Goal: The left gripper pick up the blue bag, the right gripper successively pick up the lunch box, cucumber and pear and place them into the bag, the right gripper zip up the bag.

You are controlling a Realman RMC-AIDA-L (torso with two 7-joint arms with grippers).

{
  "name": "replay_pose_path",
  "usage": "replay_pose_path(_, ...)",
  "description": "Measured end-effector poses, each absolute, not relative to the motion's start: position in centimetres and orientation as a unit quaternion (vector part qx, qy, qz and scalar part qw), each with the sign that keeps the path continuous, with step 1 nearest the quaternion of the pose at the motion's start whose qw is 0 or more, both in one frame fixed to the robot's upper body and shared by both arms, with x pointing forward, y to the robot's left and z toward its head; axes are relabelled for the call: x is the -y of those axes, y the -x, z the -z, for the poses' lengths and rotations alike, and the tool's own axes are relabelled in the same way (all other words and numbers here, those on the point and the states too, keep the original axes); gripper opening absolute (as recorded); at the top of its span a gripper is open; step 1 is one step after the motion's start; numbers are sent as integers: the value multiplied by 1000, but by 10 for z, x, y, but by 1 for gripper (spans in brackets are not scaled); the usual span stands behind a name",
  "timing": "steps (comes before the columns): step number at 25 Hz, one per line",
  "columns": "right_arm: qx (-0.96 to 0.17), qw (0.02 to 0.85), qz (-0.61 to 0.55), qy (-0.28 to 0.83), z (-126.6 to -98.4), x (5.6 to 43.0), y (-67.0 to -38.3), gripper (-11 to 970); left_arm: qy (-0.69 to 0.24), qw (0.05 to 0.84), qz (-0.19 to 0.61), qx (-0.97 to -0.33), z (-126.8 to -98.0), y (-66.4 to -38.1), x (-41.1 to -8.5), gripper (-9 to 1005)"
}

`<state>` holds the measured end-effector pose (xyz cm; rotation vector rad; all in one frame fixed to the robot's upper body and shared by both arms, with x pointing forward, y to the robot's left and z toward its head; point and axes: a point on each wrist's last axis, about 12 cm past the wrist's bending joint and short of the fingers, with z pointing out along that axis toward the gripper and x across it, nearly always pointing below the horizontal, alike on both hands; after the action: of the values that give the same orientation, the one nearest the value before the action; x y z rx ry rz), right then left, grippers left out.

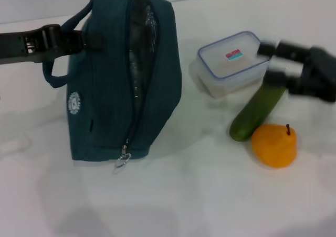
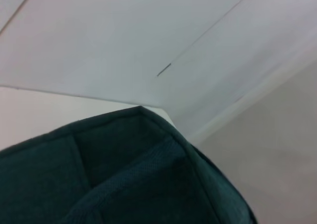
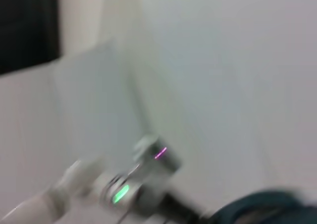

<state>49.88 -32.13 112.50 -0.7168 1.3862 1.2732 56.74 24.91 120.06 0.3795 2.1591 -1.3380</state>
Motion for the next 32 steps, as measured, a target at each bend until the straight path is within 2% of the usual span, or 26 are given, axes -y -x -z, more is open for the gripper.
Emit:
replay_pose_path(6, -576, 646, -480, 145, -1105, 343, -492, 827, -140, 289, 494, -808, -1195, -568, -250, 73)
replay_pose_path(13, -554, 722, -415, -10, -1084, 359, -481, 827, -149, 296, 486, -808, -1194, -568, -250, 74)
replay_pose_path(21, -625, 688, -346, -128, -1055, 372, -498, 827, -159, 298, 478, -811, -1192, -569, -247, 70)
replay_pose_path(32, -684, 625, -318, -200, -1040, 366, -535, 828, -168, 305, 469, -812, -1191, -573, -245, 70)
